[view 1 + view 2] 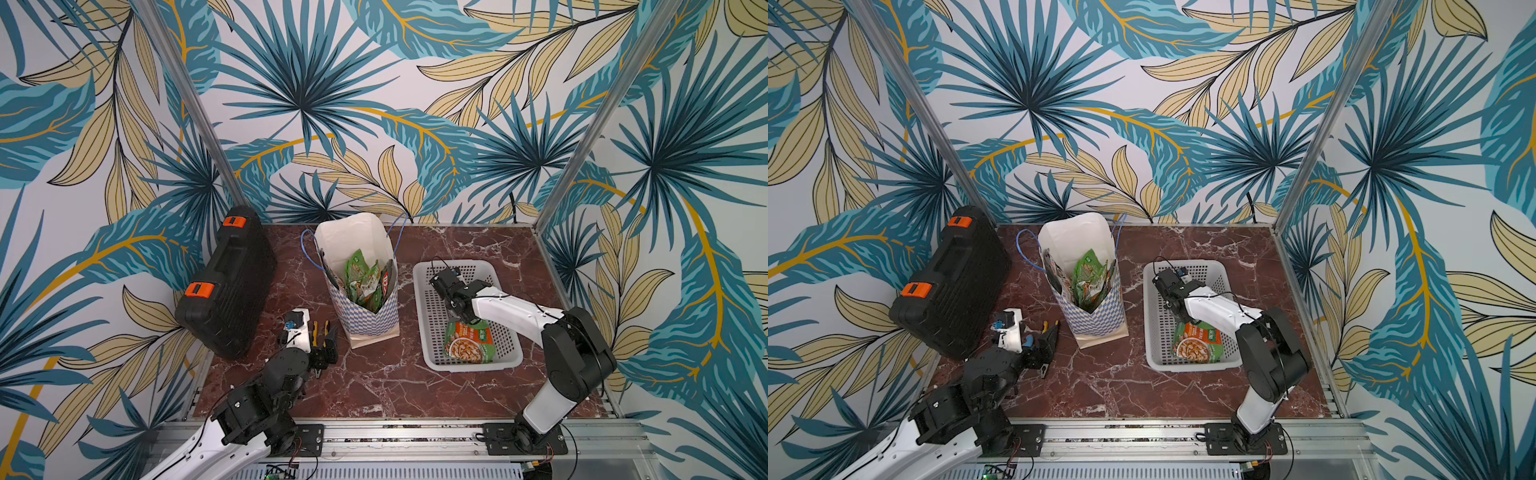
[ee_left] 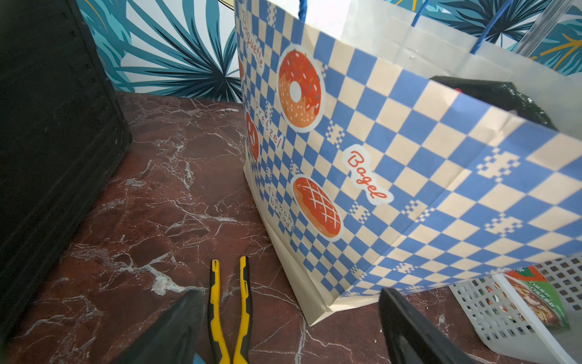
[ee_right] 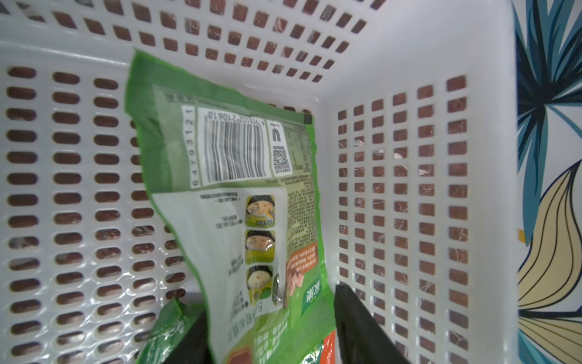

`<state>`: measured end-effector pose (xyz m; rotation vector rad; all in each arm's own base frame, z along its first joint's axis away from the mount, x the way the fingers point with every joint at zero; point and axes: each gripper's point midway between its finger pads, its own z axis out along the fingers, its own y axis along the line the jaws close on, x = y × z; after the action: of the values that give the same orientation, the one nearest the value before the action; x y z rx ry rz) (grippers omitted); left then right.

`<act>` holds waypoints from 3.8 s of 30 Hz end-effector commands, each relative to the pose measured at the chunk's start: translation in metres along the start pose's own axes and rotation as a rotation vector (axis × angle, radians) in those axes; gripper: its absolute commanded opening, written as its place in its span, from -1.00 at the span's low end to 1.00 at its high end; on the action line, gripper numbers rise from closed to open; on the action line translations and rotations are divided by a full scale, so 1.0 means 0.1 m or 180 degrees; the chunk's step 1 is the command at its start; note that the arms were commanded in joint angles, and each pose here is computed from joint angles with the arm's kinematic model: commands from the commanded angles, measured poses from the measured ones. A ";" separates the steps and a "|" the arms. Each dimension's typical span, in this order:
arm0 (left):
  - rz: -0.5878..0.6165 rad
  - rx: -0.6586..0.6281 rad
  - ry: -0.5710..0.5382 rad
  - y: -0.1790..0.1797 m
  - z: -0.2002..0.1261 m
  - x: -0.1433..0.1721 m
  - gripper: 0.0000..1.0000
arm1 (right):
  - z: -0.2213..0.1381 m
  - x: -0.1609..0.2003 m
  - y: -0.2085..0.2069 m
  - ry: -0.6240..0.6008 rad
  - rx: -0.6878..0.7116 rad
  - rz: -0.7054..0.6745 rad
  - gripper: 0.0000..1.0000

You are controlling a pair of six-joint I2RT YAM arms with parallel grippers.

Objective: Place the condiment packets inside the bag
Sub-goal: Pick up the condiment packet from the storage box, then place the condiment packet in the paper bag, then move the storage box to the center of the board.

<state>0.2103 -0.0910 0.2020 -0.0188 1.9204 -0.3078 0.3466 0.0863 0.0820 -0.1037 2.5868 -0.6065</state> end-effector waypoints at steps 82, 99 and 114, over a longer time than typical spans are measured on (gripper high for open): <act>-0.0071 -0.0145 -0.0040 0.11 -0.02 0.01 1.00 | -3.68 -1.32 1.31 -0.1865 -0.2946 -0.0729 -1.00; -0.0063 -0.0137 -0.0036 0.10 -0.02 0.02 1.00 | -3.53 -1.30 1.09 -0.1779 -0.2534 -0.0737 0.01; -0.0041 -0.0139 -0.0067 0.11 -0.02 0.00 1.00 | -3.04 -0.67 0.46 -0.1723 -0.2146 -0.0448 0.48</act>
<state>0.2097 -0.0814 0.2010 -0.0655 1.9170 -0.2787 0.2635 0.2735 0.3382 -0.6439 2.1461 0.2930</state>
